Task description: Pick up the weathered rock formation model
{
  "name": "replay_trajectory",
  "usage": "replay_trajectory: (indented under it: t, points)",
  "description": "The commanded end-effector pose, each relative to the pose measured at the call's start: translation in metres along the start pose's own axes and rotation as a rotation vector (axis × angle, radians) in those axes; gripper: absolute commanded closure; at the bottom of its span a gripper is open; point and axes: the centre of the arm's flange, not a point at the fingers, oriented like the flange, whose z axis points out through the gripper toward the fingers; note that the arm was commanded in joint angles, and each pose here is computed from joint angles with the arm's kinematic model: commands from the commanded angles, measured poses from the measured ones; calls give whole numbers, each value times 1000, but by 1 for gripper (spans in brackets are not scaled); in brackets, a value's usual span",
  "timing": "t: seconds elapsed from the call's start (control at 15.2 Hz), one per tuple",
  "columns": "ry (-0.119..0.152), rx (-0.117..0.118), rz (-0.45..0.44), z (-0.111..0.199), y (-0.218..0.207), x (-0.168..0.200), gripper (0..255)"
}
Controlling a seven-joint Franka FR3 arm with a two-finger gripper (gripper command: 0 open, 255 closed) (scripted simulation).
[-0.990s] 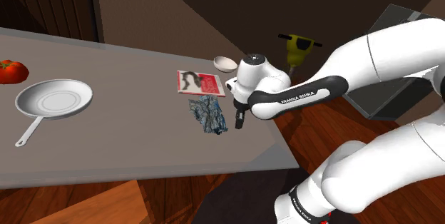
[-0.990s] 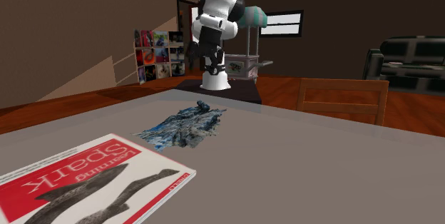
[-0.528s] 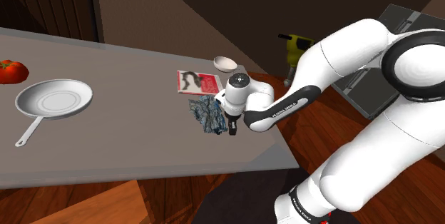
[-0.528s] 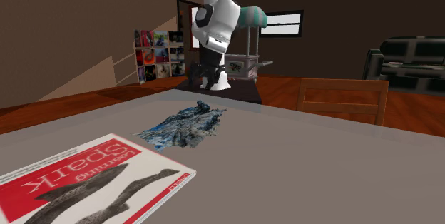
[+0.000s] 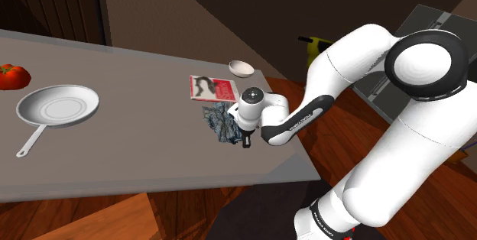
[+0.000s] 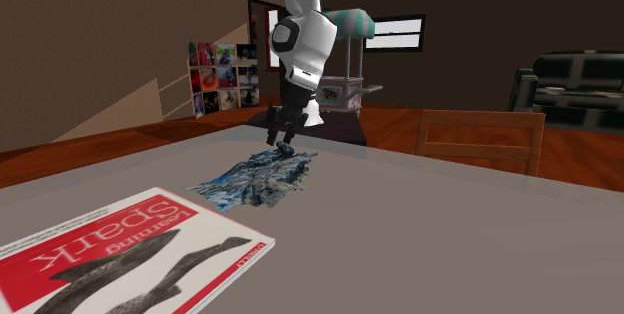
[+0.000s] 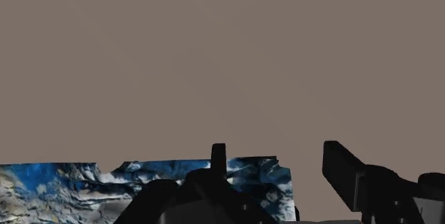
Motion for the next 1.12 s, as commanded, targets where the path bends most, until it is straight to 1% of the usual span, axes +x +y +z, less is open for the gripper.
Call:
replay_trajectory:
  t: [0.0, 0.53, 1.06]
  points:
    - [0, 0, 0, 1, 0, 0, 255]
    - [0, 0, 0, 1, 0, 0, 255]
    - [0, 0, 0, -38, 12, -10, 255]
